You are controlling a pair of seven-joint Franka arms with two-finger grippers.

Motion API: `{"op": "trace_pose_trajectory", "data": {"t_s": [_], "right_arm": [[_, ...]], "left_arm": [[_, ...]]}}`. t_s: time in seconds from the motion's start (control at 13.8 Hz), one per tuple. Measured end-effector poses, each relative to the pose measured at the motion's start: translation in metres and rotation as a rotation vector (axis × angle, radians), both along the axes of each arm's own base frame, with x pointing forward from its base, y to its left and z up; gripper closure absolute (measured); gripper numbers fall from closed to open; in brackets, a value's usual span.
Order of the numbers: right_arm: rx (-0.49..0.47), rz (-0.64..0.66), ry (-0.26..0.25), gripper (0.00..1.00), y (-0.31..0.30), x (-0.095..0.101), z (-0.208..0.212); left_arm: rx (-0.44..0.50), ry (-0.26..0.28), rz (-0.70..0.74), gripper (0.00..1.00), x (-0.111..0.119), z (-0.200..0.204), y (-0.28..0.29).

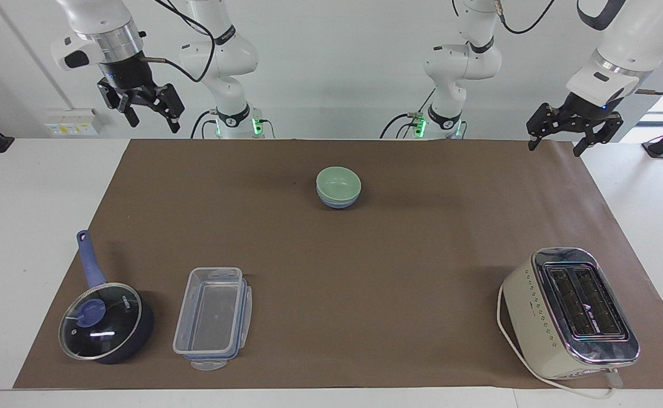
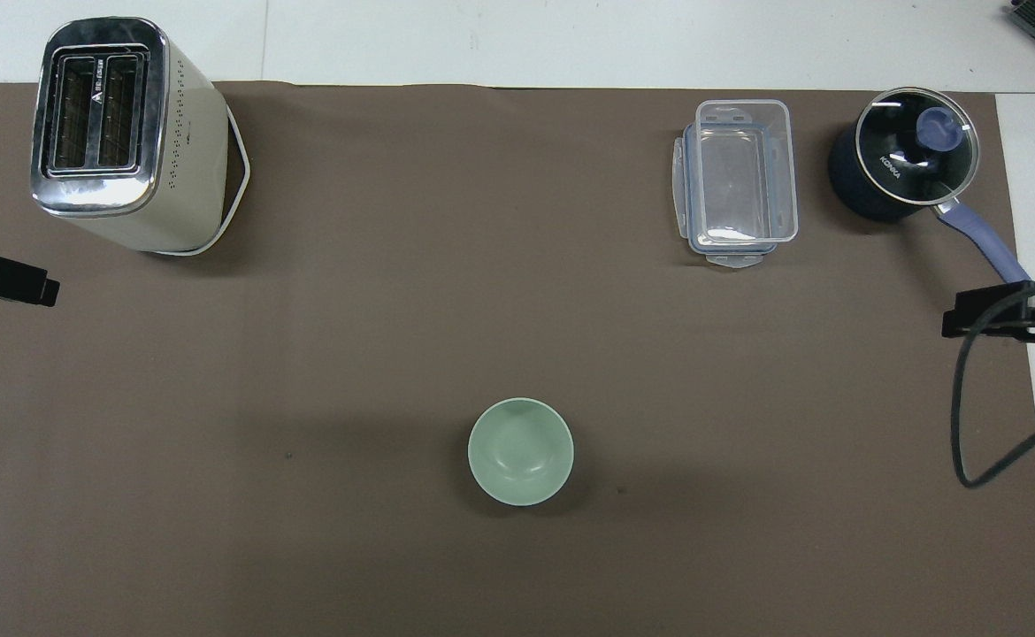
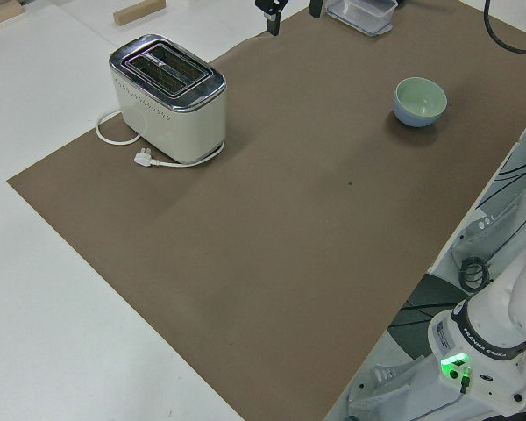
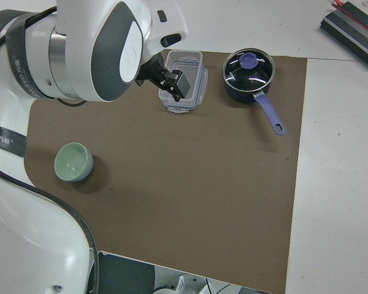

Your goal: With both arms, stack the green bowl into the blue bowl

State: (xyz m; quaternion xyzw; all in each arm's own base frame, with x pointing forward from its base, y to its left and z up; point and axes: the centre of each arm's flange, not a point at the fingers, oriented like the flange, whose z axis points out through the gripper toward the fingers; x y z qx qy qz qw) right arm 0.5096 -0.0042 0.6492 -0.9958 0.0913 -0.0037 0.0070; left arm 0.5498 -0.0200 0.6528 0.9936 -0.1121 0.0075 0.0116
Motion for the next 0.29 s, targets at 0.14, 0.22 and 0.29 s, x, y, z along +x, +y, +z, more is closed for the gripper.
{"op": "trace_pose_trajectory", "data": {"t_s": [0.14, 0.22, 0.29], "right_arm": [[-0.001, 0.045, 0.02, 0.0, 0.0002, 0.001, -0.0116], [-0.001, 0.055, 0.022, 0.0, 0.0002, 0.001, -0.0127], [-0.001, 0.059, 0.022, 0.0, 0.0002, 0.001, -0.0127]], "left_arm": [[0.0, 0.0, 0.005, 0.0, 0.0, 0.0001, 0.0026], [0.0, 0.0, 0.006, 0.0, 0.0, 0.0, 0.0033], [0.0, 0.0, 0.007, 0.0, 0.0, 0.0, 0.0036]]}}
